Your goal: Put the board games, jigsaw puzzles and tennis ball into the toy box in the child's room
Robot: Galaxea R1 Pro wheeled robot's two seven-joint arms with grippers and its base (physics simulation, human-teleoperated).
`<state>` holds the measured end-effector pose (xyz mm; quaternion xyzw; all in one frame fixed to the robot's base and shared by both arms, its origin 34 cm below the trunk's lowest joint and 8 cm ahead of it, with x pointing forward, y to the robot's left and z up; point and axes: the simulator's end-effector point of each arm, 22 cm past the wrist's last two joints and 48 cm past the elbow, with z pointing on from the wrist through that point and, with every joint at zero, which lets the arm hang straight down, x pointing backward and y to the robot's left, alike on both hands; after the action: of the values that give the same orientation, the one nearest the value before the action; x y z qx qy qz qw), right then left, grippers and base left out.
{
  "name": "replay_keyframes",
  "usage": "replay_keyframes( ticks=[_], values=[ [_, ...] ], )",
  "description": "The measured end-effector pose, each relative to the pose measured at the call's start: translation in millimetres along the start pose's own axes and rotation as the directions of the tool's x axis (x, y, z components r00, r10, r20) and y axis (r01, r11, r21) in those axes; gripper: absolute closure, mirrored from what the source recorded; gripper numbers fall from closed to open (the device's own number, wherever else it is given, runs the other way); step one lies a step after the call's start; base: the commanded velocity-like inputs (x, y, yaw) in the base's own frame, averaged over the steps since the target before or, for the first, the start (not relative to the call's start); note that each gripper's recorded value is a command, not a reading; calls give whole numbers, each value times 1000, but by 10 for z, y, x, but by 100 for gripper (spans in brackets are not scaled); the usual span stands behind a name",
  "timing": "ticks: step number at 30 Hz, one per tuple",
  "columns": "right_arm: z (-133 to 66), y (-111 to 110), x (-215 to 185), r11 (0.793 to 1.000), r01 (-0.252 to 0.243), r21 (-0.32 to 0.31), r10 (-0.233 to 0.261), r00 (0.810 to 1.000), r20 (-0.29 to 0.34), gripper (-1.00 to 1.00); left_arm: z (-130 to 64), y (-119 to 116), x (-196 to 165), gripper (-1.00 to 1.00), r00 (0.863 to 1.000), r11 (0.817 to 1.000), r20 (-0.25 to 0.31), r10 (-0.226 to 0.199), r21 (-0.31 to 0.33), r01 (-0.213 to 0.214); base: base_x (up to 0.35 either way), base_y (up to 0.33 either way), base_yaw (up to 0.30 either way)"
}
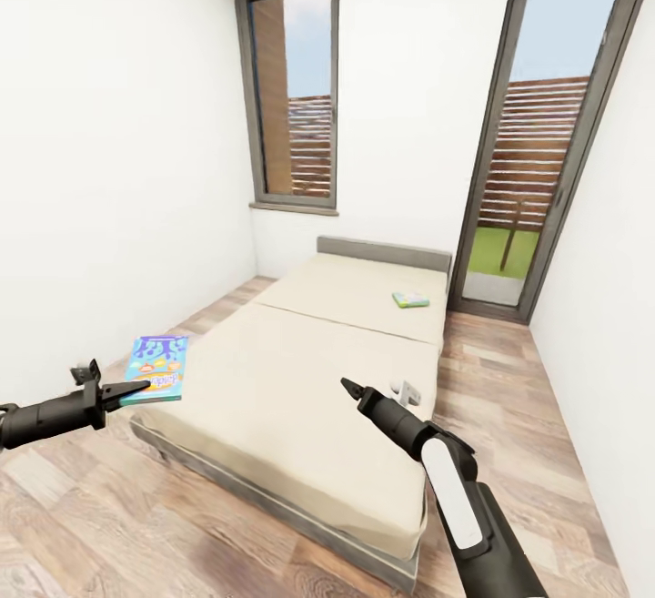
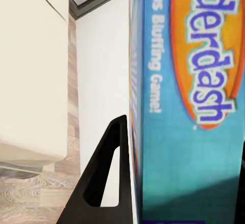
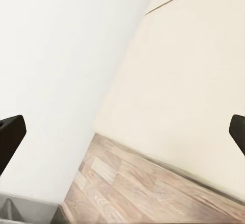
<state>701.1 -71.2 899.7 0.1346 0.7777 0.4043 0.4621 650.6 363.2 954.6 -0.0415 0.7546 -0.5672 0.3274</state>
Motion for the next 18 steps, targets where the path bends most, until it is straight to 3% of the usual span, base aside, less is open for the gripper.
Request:
replay_keyframes(
  ticks=[18],
  values=[
    [-66,218,-179,1000,-1,0,1,1000,-1,-100,-31,-253,-129,100,1000,1000,-2,-1,-1,1,0,0,290]
  ],
)
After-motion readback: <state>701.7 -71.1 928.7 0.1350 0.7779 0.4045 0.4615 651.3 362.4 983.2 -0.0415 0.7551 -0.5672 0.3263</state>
